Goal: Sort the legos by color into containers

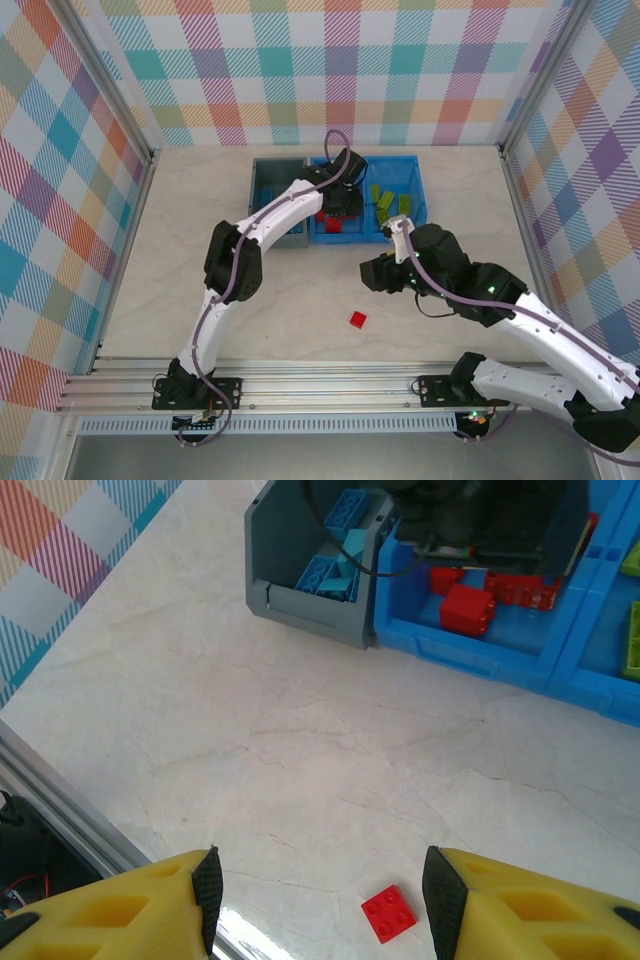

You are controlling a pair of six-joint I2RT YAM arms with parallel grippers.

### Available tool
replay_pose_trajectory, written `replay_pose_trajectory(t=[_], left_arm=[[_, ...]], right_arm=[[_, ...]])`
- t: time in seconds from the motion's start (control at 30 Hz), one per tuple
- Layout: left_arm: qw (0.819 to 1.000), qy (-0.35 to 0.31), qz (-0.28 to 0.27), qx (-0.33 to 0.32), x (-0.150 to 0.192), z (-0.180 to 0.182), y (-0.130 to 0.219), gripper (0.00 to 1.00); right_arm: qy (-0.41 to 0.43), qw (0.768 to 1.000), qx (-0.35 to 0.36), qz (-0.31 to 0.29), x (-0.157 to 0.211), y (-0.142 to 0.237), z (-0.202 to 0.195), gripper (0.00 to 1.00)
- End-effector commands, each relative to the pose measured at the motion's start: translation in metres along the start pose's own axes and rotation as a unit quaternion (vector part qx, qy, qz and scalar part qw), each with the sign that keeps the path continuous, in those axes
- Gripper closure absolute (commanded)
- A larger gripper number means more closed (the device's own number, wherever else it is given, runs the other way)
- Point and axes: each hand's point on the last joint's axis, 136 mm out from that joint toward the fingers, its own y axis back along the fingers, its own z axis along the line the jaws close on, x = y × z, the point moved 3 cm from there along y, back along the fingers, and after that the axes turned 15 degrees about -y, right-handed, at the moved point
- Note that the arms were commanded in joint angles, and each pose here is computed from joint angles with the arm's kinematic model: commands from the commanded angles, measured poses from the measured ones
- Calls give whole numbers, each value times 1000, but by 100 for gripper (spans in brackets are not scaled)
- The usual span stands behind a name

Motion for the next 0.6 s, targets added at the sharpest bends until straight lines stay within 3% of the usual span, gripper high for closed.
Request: replay_pose_trajectory(t=[0.0,0.27,0.57], left_arm=[[1000,12,-10,-7,-14,14,7,69],[995,-2,-59,-83,-42,42,-6,72],[979,24,-116,-164,-69,67,-22,73]], right_arm=[[-4,1000,-1,-27,-6,-4,7,42],[3,1000,-15,-24,3,-21,17,41],[18,990,-81,-113,-7,-35,34,35]])
